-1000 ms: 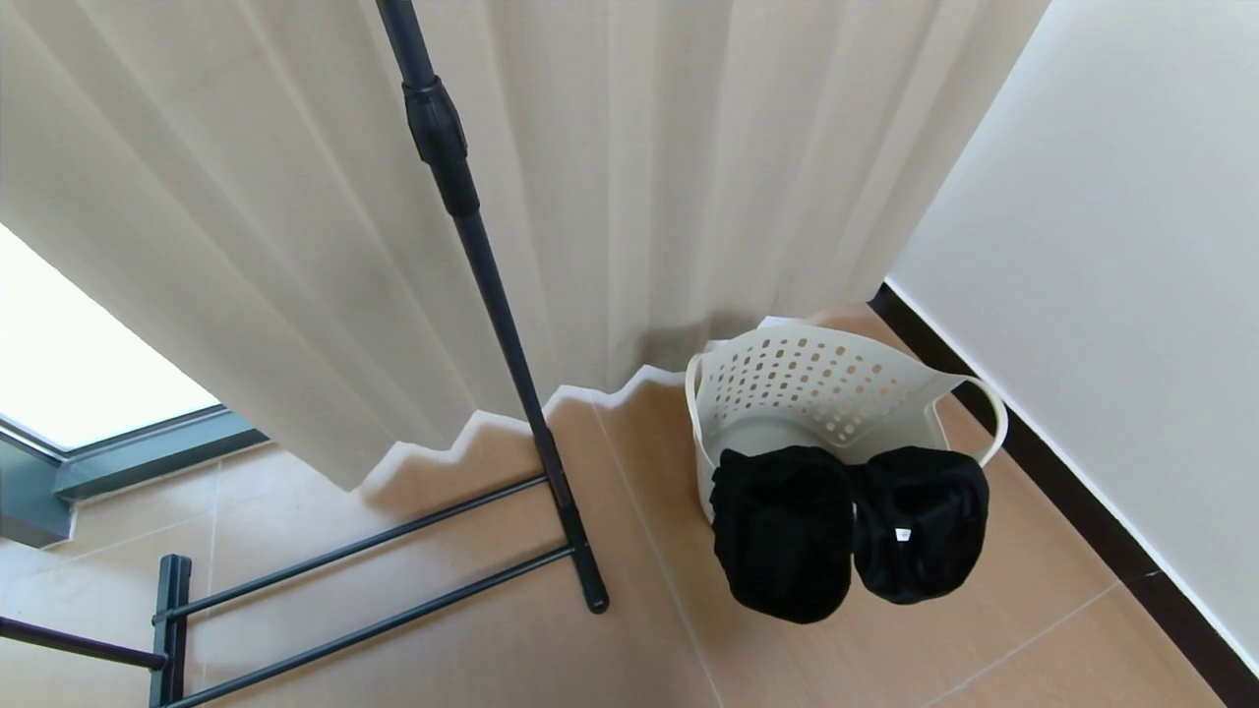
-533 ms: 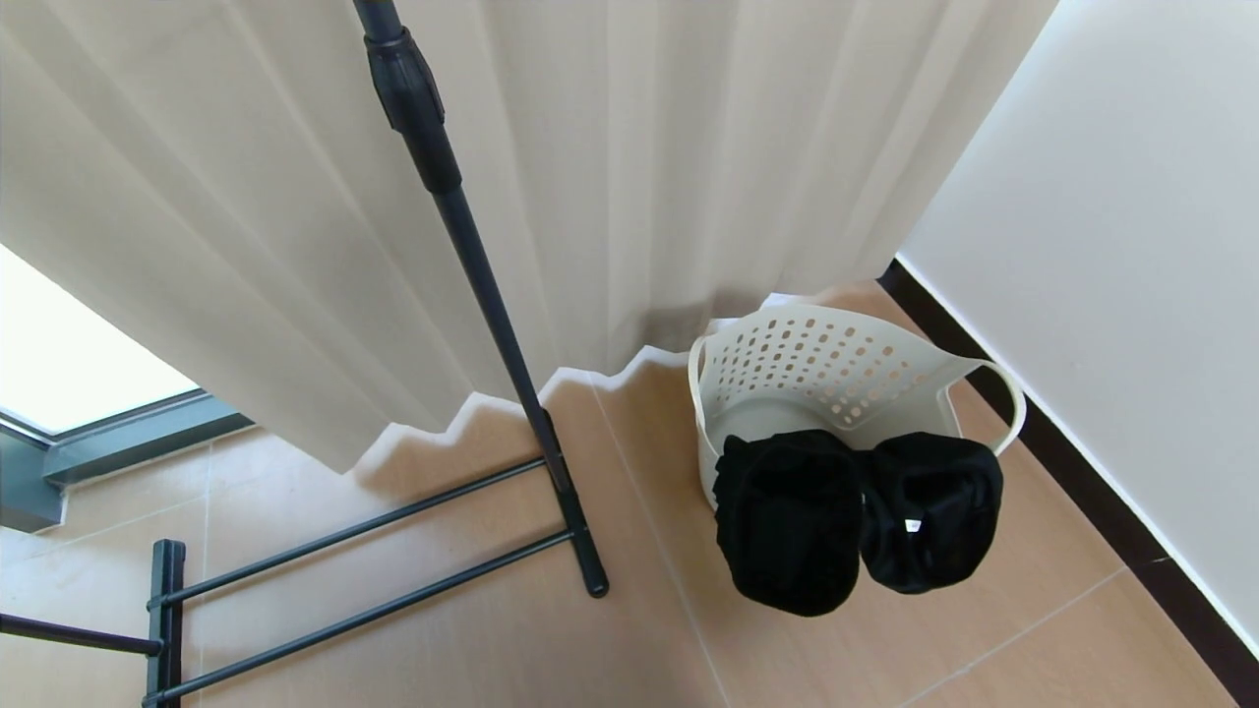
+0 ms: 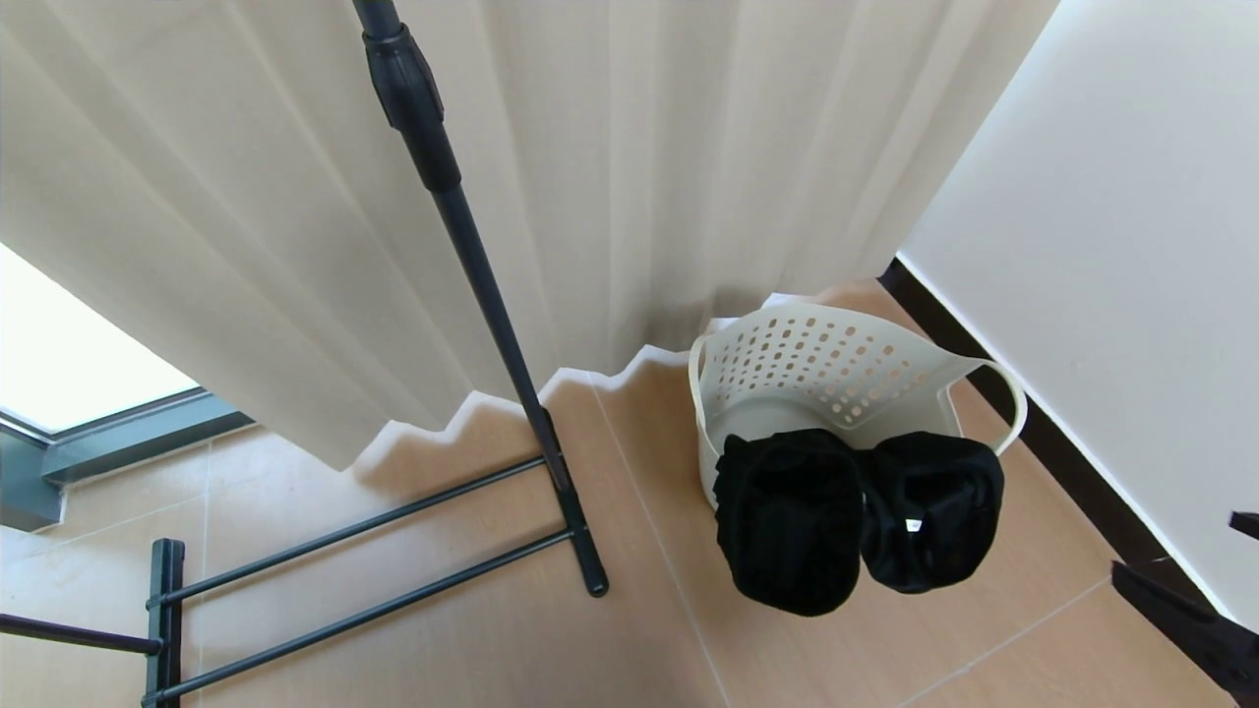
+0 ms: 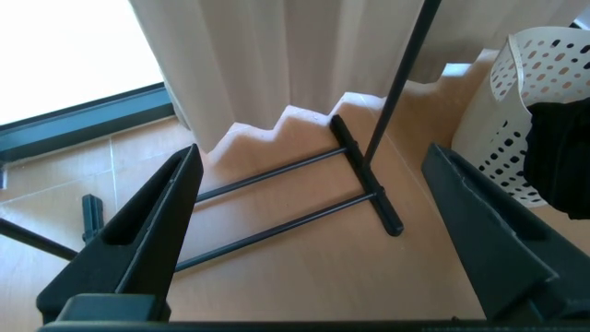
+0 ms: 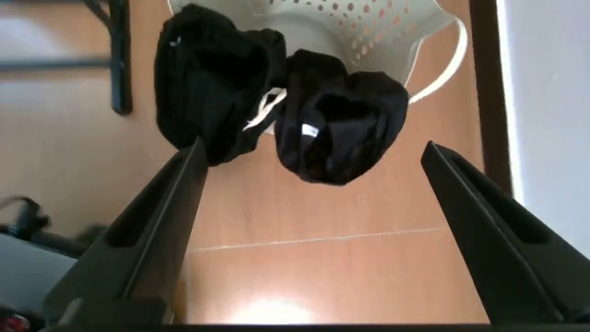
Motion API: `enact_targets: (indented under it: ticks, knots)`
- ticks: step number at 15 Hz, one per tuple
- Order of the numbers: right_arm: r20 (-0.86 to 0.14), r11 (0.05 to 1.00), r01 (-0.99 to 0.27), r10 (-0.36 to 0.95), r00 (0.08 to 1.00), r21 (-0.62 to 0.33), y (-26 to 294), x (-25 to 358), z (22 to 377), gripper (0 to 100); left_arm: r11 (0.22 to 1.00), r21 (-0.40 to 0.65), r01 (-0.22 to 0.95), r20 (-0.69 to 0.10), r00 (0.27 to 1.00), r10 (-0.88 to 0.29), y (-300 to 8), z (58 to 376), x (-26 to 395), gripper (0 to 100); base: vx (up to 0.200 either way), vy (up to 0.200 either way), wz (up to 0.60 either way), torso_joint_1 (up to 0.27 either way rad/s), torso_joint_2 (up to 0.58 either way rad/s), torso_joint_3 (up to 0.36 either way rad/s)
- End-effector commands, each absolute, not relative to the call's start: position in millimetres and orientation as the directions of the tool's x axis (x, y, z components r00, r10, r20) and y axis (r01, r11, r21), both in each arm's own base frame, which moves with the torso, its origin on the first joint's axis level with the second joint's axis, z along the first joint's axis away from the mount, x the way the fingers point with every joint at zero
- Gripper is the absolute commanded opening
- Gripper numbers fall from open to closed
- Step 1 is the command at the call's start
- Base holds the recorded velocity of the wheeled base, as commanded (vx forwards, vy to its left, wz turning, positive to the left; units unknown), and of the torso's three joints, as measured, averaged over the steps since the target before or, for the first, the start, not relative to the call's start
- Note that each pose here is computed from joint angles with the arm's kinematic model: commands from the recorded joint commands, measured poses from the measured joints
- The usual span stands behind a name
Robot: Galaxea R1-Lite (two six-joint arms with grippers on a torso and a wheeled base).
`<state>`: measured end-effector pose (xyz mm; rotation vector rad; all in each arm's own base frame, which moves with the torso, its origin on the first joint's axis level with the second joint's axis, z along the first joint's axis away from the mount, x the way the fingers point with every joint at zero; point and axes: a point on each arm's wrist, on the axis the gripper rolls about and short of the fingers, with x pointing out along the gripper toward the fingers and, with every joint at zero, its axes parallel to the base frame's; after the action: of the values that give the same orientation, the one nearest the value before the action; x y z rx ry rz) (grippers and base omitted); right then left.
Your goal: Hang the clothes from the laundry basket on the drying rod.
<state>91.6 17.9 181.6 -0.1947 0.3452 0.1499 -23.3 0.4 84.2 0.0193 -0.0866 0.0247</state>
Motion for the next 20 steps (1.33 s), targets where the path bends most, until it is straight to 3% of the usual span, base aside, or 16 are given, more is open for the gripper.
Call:
enact_targets:
  ticks: [1, 4, 8, 13, 20]
  knots:
    - [-0.531, 0.842, -0.375, 0.129, 0.838, -0.387, 51.6, 191.7, 186.2, 100, 0.999, 0.018, -0.026, 0.086, 0.996, 0.025, 0.3, 84.3, -23.2, 100, 0.000, 0.000, 0.00, 0.000, 0.00, 0.000]
    - [-0.566, 0.720, -0.424, 0.053, 0.823, -0.550, 80.6, 241.5, 179.8, 100, 0.999, 0.018, -0.026, 0.086, 0.996, 0.025, 0.3, 84.3, -23.2, 100, 0.000, 0.000, 0.00, 0.000, 0.00, 0.000]
    - [-0.616, 0.576, -0.507, 0.009, 0.788, -0.641, 122.7, 291.8, 151.1, 100, 0.999, 0.018, -0.026, 0.086, 0.996, 0.025, 0.3, 84.3, -23.2, 100, 0.000, 0.000, 0.00, 0.000, 0.00, 0.000]
    - [-0.616, 0.552, -0.482, -0.074, 0.784, -0.680, 149.8, 334.1, 124.3, 100, 0.999, 0.020, -0.026, 0.086, 0.996, 0.025, 0.3, 84.3, -23.2, 100, 0.000, 0.000, 0.00, 0.000, 0.00, 0.000]
    - [-0.644, 0.538, -0.510, -0.081, 0.761, -0.671, 164.7, 369.2, 88.3, 100, 1.000, 0.018, -0.025, 0.086, 0.996, 0.023, 0.4, 84.3, -23.2, 100, 0.000, 0.000, 0.00, 0.000, 0.00, 0.000]
